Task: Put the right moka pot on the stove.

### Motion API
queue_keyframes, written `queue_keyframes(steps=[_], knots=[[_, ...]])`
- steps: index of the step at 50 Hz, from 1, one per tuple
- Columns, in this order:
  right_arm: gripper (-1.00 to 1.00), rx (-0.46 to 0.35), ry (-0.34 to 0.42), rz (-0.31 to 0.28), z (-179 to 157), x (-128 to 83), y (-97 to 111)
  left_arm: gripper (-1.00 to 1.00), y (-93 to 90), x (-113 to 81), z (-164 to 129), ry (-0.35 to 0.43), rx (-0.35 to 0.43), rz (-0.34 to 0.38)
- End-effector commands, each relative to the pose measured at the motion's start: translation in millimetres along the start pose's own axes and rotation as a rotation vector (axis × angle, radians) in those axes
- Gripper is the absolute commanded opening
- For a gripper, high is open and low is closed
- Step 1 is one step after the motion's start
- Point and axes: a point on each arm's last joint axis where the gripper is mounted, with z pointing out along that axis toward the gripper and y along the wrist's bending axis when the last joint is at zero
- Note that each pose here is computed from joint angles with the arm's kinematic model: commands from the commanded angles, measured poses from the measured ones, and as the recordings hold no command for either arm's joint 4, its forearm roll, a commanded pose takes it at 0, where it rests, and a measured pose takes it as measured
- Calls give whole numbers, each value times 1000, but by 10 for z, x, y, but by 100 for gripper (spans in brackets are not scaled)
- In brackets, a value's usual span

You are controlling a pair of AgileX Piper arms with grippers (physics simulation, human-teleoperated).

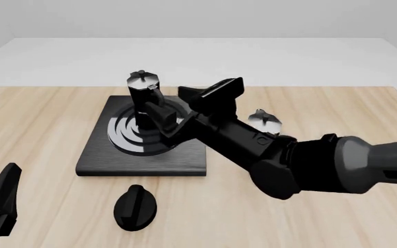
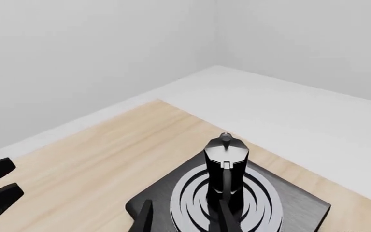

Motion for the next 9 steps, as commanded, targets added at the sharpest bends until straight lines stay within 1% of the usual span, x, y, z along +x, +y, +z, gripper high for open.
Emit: queue_keyframes(steps=[1, 4, 5, 7, 9], knots=[[100, -18, -20, -8, -401, -200, 67, 100, 0, 0, 0, 0, 0, 0], [100, -23, -18, -15, -472, -234, 85, 100, 0, 0, 0, 0, 0, 0], [100, -15, -19, -25, -509, -254, 61, 100, 0, 0, 0, 0, 0, 0], [100, -25, -26, -15, -610, -271, 88, 100, 0, 0, 0, 0, 0, 0], [100, -25, -26, -20, -677, -269, 86, 100, 0, 0, 0, 0, 0, 0]])
